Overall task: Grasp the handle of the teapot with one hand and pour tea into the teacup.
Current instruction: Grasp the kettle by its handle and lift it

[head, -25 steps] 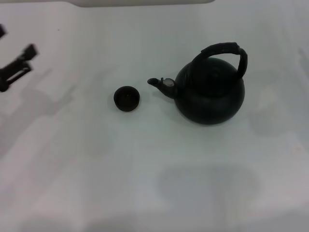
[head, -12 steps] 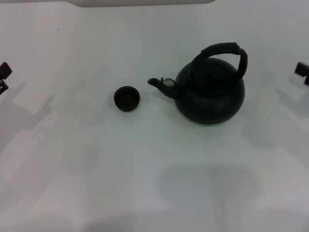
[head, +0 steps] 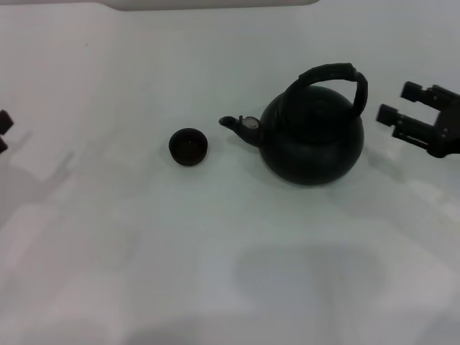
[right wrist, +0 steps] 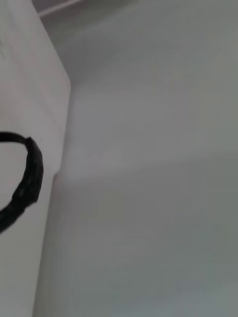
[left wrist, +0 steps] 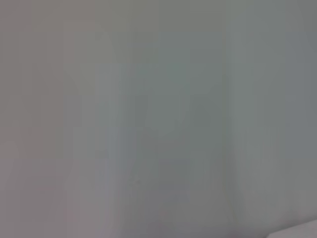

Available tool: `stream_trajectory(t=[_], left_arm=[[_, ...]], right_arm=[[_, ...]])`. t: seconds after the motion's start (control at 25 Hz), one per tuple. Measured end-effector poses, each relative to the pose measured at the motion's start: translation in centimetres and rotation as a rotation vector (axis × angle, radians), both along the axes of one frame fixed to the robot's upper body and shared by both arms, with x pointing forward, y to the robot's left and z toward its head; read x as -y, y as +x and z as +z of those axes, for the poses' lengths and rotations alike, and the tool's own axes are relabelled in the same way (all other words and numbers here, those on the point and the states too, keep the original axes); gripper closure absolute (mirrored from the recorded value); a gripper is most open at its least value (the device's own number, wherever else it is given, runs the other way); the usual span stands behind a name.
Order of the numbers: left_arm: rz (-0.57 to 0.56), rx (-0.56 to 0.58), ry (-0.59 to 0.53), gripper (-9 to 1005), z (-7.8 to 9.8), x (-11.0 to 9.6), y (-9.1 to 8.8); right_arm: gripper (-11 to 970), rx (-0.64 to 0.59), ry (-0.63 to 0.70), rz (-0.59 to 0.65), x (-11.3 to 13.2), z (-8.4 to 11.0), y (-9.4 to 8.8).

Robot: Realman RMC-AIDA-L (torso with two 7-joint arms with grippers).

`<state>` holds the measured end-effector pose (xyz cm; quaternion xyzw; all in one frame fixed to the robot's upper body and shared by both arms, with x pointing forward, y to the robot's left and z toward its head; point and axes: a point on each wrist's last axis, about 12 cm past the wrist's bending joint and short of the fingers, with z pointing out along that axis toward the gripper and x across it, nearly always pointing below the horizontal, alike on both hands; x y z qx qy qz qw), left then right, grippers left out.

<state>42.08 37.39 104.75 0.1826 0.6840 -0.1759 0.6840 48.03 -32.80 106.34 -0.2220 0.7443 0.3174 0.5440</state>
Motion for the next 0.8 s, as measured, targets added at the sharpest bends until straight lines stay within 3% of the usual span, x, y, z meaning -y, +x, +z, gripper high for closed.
stream_trajectory(t=[0.28, 0.8], left_arm=[[0.116, 0.005, 0.013, 122, 0.0, -2.1, -1.7], [0.138, 0.012, 0.012, 121, 0.0, -2.5, -2.6]], right_arm=[[219, -0.032, -0.003, 0.050, -2.2, -0.6, 2.0], [228, -0.032, -0.055, -0.001, -2.4, -0.7, 4.1]])
